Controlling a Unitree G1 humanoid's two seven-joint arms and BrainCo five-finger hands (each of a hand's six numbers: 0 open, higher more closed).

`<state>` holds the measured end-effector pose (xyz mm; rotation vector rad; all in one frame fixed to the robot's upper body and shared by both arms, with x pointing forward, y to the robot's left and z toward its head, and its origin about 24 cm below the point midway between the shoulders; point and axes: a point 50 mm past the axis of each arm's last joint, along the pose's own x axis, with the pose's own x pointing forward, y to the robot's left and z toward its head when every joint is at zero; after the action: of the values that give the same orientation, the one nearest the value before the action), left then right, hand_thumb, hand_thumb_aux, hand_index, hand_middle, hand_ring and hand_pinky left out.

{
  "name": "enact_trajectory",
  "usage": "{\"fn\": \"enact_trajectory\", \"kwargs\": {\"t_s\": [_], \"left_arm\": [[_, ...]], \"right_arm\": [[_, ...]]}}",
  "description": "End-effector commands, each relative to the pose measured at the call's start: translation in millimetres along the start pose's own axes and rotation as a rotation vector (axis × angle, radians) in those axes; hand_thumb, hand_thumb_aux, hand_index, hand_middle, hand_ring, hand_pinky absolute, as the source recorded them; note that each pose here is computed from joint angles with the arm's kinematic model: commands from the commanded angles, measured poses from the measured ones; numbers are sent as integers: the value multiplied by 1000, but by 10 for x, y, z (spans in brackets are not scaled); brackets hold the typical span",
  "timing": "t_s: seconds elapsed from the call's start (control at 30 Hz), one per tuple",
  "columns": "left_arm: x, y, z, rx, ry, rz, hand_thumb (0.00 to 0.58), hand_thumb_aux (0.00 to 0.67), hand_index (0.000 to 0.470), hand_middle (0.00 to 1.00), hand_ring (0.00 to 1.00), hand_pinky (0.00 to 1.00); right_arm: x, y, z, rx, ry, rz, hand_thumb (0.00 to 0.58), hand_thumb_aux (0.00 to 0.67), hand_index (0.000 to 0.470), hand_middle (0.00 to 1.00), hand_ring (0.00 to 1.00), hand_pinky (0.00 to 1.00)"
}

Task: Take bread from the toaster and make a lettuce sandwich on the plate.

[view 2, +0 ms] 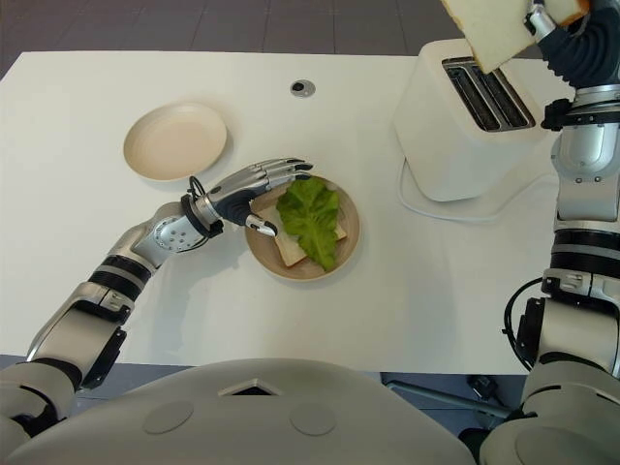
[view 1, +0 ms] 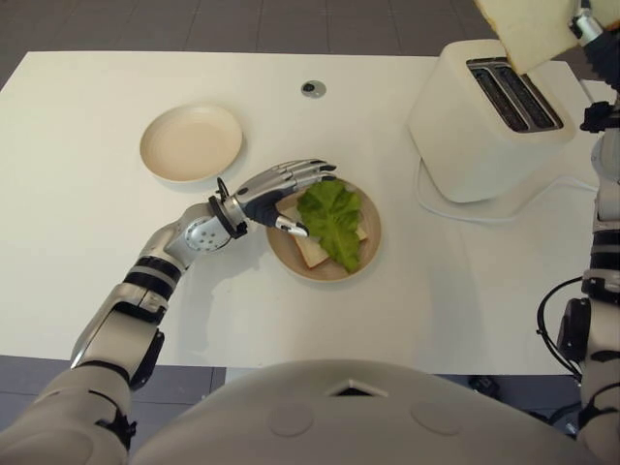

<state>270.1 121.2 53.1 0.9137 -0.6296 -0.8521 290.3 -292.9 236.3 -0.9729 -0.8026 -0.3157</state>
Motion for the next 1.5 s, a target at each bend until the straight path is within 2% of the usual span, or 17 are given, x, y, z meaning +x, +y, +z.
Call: {"fn": "enact_trajectory", "kwargs": {"t_s": [0.03,0.13,0.27,0.43,0.57,0.67,0.77,1.1,1.2,1.47,1.5], "left_arm": [[-13,83,-37,-11,6,38,0,0,0,0,0,0],[-56,227,-51,-54,-12,127,0,0,0,0,0,0],[-201,511,-19,-167,-85,316,0,0,0,0,0,0],[-456,904,-87,-345,-146,569,0,0,0,0,0,0],[-636,1041,-37,-514,-294,644,0,0,0,0,0,0],[-662,969,75,-577,-405,550,0,0,0,0,0,0],[-625,797,163,-570,-436,396,0,0,0,0,0,0],[-319,253,233,-479,-330,54,0,0,0,0,0,0],[-250,46,202,-417,-242,-74,0,0,0,0,0,0],[-261,-384,119,-268,-75,-370,0,0,0,0,0,0],[-277,-430,78,-256,-39,-405,0,0,0,0,0,0]], "right_arm": [[27,51,202,191,-94,-35,580,670,470,1000,1000,1000],[-11,271,380,428,-152,121,580,670,470,1000,1000,1000],[-204,668,539,695,-199,554,580,670,470,1000,1000,1000],[-435,980,554,820,-234,979,580,670,470,1000,1000,1000],[-545,1231,557,838,-241,1241,580,670,470,1000,1000,1000],[-590,1412,584,860,-241,1377,580,670,470,1000,1000,1000],[-603,1615,587,866,-208,1470,580,670,470,1000,1000,1000],[-893,2135,584,674,-83,1646,580,670,470,1000,1000,1000],[-959,2197,572,609,-72,1657,580,670,470,1000,1000,1000],[-1009,2281,603,569,-76,1622,580,670,470,1000,1000,1000],[-1007,2284,610,572,-79,1612,574,602,422,1000,1000,1000]]}}
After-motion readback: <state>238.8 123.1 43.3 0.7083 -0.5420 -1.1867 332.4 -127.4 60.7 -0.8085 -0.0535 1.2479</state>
